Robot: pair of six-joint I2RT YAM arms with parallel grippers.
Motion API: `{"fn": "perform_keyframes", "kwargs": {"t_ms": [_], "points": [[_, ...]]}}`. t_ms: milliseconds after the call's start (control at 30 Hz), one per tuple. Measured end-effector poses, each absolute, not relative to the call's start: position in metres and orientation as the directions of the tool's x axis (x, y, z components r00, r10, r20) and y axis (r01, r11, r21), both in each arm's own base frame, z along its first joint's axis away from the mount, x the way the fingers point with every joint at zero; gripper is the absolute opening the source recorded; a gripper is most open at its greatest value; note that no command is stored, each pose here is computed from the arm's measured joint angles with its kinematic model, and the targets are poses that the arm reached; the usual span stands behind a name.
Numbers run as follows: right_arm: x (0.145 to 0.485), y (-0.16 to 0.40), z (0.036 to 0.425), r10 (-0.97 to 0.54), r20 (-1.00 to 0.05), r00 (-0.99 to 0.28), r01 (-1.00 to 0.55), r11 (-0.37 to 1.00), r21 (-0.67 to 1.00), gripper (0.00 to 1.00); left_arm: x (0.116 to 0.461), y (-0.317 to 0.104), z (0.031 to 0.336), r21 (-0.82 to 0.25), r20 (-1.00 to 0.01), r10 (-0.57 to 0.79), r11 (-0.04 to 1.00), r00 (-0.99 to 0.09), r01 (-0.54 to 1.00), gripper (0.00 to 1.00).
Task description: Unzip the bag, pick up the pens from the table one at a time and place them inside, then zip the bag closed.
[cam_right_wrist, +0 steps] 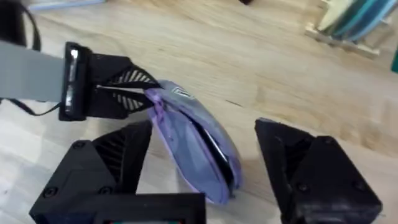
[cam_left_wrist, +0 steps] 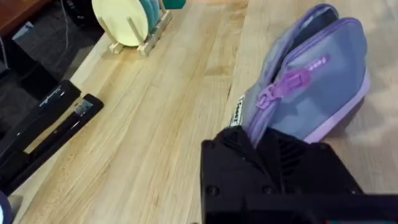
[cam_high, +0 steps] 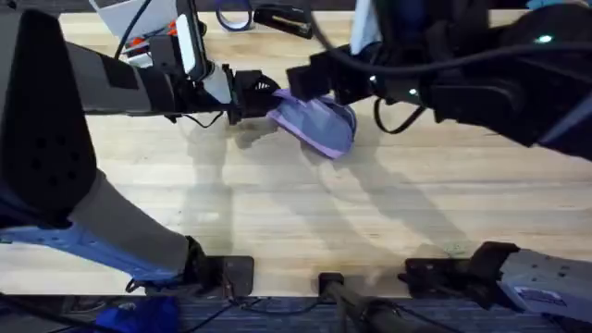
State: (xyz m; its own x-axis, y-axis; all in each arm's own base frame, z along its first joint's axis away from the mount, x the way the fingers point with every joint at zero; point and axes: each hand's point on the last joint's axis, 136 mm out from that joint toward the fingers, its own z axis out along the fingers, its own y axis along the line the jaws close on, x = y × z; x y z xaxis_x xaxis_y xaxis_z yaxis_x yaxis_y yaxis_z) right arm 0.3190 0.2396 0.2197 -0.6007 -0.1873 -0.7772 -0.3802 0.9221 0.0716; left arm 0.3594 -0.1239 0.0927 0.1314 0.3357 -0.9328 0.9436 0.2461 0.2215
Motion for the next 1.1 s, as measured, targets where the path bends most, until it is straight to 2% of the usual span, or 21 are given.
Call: {"fn": "perform_keyframes", "kwargs": {"t_ms": [267,600,1100], "points": [[0.315,0.275,0.198,-0.293,-0.758,-0.583,-0.518,0.853,0.068,0.996,0.359,-0.124,0.093,0.221,-0.933,0.336,0.246,0.131,0.944,0.043],[0.332,0.296,0.172,-0.311,-0.757,-0.575,-0.542,0.837,0.068,0.996,0.359,-0.124,0.093,0.221,-0.933,0.336,0.246,0.131,0.944,0.043],[0.336,0.310,0.138,-0.343,-0.720,-0.604,-0.564,0.822,0.082,0.996,0.359,-0.124,0.093,0.221,-0.933,0.336,0.246,0.131,0.944,0.043]]}}
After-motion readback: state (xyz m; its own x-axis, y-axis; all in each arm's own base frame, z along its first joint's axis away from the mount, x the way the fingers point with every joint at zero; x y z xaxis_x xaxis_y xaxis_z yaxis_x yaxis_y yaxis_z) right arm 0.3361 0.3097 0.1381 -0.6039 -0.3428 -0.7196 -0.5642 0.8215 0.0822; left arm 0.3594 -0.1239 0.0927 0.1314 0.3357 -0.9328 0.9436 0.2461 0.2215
